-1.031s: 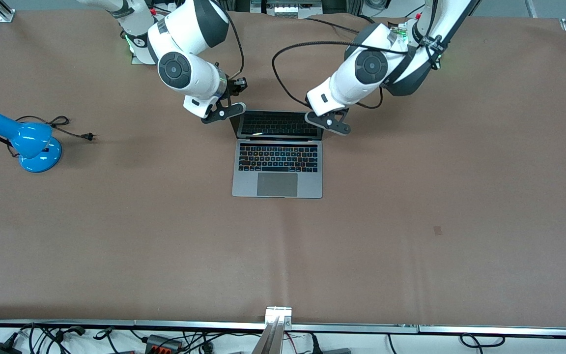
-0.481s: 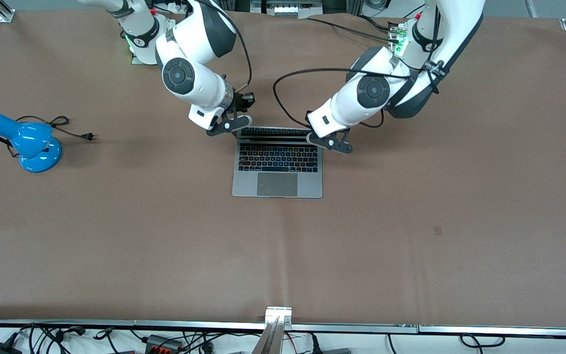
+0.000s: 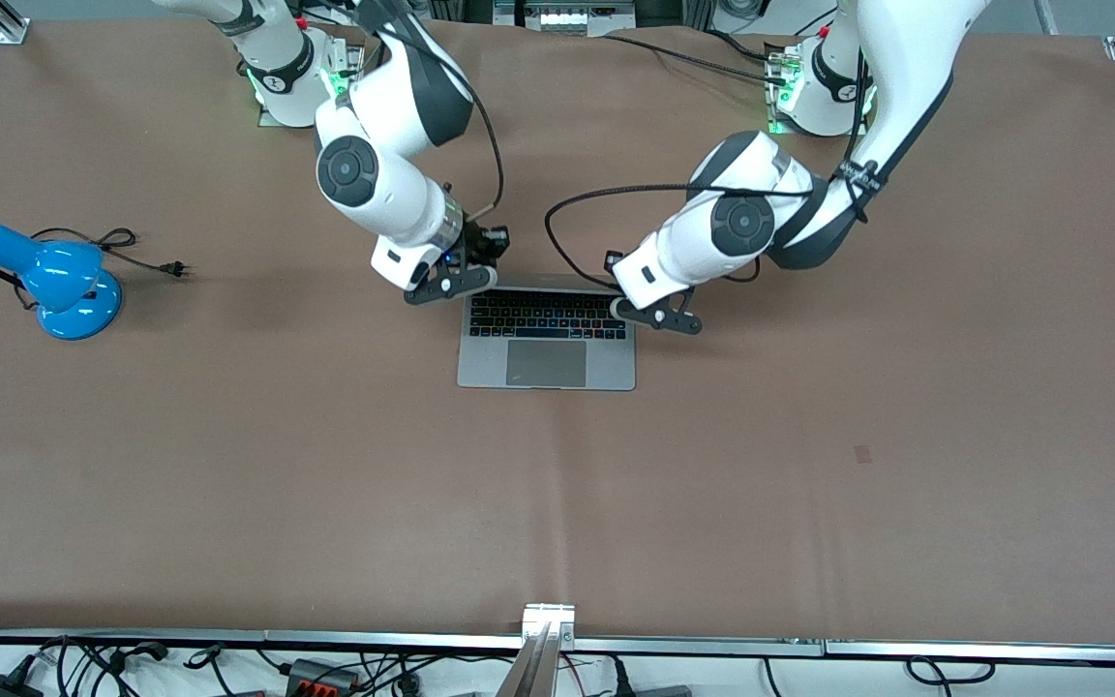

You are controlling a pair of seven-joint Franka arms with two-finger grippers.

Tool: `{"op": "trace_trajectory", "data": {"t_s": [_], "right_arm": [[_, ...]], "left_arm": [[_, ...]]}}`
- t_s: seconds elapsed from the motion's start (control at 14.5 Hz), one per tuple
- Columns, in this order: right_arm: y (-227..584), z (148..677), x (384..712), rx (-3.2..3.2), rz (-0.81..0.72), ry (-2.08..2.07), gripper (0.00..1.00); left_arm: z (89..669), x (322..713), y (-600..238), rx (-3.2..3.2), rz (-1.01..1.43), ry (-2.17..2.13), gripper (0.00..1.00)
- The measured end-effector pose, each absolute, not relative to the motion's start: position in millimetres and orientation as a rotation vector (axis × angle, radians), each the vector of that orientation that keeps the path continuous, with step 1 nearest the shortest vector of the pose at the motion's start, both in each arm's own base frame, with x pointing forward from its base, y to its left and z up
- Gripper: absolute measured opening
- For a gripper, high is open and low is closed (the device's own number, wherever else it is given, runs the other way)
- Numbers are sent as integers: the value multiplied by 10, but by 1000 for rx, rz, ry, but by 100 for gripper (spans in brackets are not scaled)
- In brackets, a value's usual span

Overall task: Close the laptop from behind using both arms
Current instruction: 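Press the screen down with both grippers until the laptop lid shuts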

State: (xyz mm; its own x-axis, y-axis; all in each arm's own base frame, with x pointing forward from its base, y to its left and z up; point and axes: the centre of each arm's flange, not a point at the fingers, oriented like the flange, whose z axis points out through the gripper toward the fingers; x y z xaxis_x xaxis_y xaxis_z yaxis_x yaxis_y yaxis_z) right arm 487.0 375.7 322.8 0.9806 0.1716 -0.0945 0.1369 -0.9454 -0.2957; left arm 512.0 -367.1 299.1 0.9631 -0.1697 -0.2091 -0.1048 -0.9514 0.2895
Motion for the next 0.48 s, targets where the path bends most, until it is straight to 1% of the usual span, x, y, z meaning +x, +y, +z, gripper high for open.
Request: {"op": "trace_trajectory", "data": {"t_s": [0.28, 0.48], "right_arm": [[3725, 2998, 5228, -2861, 116, -173, 1], [3658, 2821, 5495, -2889, 93, -139, 1]], "left_arm": [[2781, 5347, -3701, 2842, -340, -181, 1], [2568, 5426, -3695, 2879, -341, -191, 1]]}}
